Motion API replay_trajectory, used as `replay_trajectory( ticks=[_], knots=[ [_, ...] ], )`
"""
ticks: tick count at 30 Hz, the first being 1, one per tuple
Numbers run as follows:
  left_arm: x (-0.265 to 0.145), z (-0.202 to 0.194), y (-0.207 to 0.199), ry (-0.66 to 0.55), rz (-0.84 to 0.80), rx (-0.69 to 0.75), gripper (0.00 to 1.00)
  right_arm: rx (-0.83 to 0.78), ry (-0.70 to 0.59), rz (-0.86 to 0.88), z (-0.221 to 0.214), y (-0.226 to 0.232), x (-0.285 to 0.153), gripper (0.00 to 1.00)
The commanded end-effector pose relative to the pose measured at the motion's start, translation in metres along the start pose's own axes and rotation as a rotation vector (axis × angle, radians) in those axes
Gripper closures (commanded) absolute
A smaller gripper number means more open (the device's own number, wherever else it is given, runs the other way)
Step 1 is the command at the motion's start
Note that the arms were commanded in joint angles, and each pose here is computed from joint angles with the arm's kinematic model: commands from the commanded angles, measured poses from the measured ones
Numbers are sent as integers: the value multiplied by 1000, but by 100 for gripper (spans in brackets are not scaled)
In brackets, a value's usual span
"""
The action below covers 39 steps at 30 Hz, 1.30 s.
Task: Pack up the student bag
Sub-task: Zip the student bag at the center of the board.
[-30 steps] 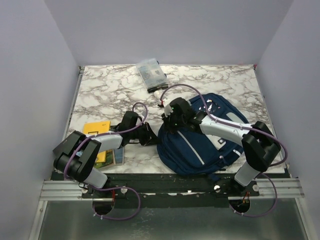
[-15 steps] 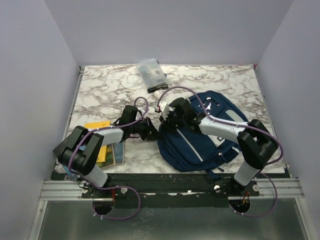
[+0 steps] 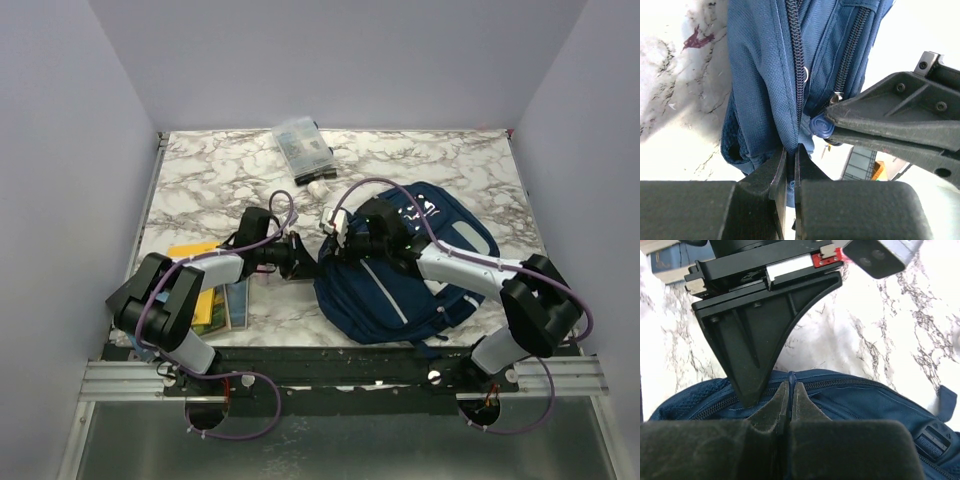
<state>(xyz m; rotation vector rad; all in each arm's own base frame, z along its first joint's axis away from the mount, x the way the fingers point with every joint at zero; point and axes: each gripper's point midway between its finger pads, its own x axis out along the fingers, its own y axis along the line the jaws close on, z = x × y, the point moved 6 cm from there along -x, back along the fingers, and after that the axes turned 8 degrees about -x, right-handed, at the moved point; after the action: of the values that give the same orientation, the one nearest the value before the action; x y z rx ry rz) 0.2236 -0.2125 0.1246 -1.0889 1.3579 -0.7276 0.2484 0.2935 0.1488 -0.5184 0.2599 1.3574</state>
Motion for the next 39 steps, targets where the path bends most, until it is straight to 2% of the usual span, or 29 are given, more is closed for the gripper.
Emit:
replay_trajectory(
  ticks=[1,5,6,11,16,19,22,26,27,28,30,31,34,36,39],
  knots=[
    [-10,9,-15,-100,-13,150,96,61,-152,17,28,9,-3,99],
    [-25,0,-13,-184,52,229,48,46,-95,136,17,20,2,99],
    [-29,-1,-16,-199,53,236,41,41,-76,148,13,22,1,100],
    [-42,-12,-23,-254,36,232,31,100,1,168,-1,27,2,92],
    [-52,-6,-35,-349,55,265,28,201,16,283,-7,47,-1,84],
    [-49,-1,-46,-312,36,283,26,266,27,251,-9,50,-5,69],
    [-44,7,-48,-291,41,278,23,401,-2,202,8,49,-12,54],
    [-36,11,-45,-230,80,265,13,603,-83,76,28,50,-32,43],
    [-34,12,-44,-215,100,263,13,643,-96,64,30,54,-38,38],
    [-31,11,-41,-202,119,262,13,671,-95,53,32,56,-44,1],
    [-28,8,-39,-195,158,295,15,720,-34,-41,27,55,-57,0],
    [-27,8,-39,-200,189,324,20,739,-15,-112,25,52,-63,0],
    [-25,9,-33,-235,379,425,43,886,134,-449,3,33,-88,0],
    [-24,7,-31,-242,487,488,53,982,243,-617,-9,18,-106,0],
    [-16,0,-35,-230,527,569,53,1078,325,-712,-30,10,-121,0]
  ],
)
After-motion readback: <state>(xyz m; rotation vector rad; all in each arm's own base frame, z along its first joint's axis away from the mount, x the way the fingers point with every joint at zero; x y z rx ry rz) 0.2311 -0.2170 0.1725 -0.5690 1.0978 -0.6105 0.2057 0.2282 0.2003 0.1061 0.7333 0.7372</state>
